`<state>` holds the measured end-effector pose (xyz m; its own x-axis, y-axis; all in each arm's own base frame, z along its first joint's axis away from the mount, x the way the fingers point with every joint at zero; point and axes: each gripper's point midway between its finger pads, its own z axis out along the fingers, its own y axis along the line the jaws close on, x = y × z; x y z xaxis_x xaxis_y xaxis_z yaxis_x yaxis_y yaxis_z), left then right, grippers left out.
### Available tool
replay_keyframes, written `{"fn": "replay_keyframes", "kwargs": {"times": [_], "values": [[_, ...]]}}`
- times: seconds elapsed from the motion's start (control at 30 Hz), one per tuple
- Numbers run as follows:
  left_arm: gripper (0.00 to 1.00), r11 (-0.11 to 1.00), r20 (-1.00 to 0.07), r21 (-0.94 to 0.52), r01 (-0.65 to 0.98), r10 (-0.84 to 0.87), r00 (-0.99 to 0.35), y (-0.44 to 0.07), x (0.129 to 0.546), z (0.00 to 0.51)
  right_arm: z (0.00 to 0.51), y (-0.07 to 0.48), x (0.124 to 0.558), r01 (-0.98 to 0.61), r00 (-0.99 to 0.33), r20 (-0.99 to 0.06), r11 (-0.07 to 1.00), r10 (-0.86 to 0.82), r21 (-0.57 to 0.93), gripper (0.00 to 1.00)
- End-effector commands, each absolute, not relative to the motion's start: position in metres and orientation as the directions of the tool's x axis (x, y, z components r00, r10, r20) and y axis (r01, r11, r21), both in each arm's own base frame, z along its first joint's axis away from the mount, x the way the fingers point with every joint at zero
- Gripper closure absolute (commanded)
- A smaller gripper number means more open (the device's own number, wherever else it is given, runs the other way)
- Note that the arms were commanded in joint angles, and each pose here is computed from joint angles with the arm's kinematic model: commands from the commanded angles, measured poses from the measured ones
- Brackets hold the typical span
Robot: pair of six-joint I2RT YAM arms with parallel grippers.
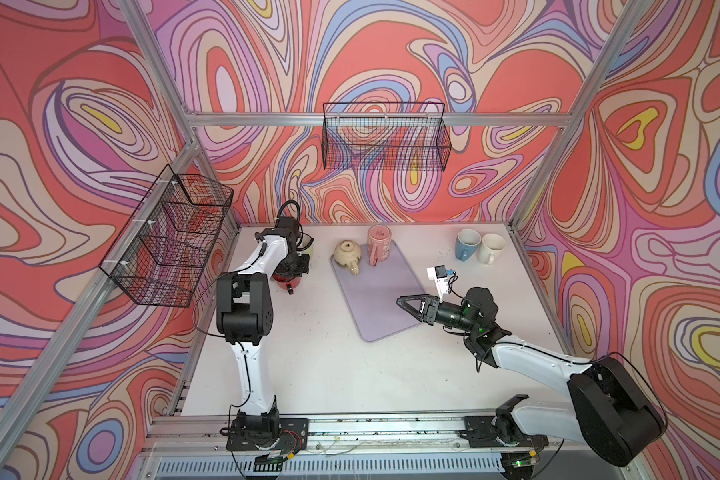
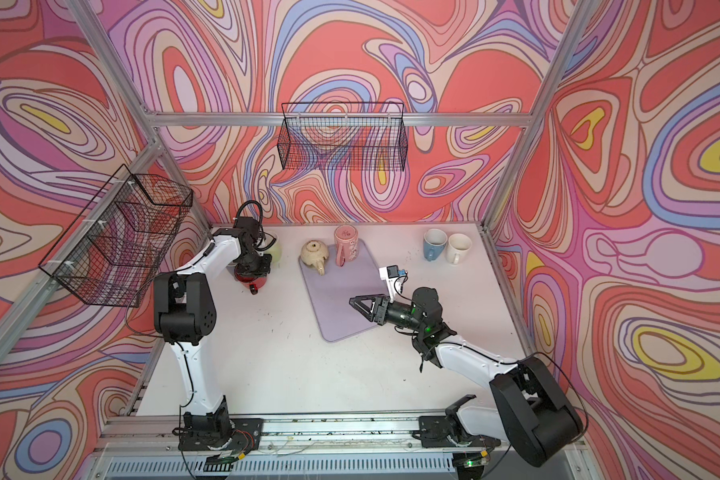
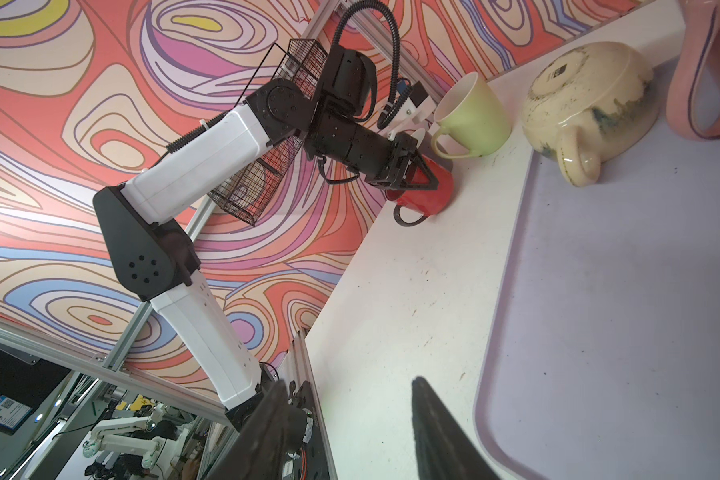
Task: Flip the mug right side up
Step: 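Lower the red mug upright beside the green mug with the left gripper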
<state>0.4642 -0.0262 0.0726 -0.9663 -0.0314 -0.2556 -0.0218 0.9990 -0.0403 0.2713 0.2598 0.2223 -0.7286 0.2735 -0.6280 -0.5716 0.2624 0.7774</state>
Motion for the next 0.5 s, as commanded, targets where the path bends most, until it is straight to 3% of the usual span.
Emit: {"fn": "replay_keyframes", "kwargs": {"times": [0.0,0.47], "values": [[1.00,0.999,-0.287,-0.044,-0.016,-0.028,-0.958,-0.023,0.476,0.080,0.220,0.258,0.272,-0.569,-0.726,-0.627,0.267,0.281,0.778,0.51],[1.00,0.998,-0.278,-0.052,-0.037,-0.050,-0.959,-0.008,0.495,0.075,0.215,0.259,0.276,-0.554,-0.736,-0.617,0.275,0.280,0.786,0.51]]}}
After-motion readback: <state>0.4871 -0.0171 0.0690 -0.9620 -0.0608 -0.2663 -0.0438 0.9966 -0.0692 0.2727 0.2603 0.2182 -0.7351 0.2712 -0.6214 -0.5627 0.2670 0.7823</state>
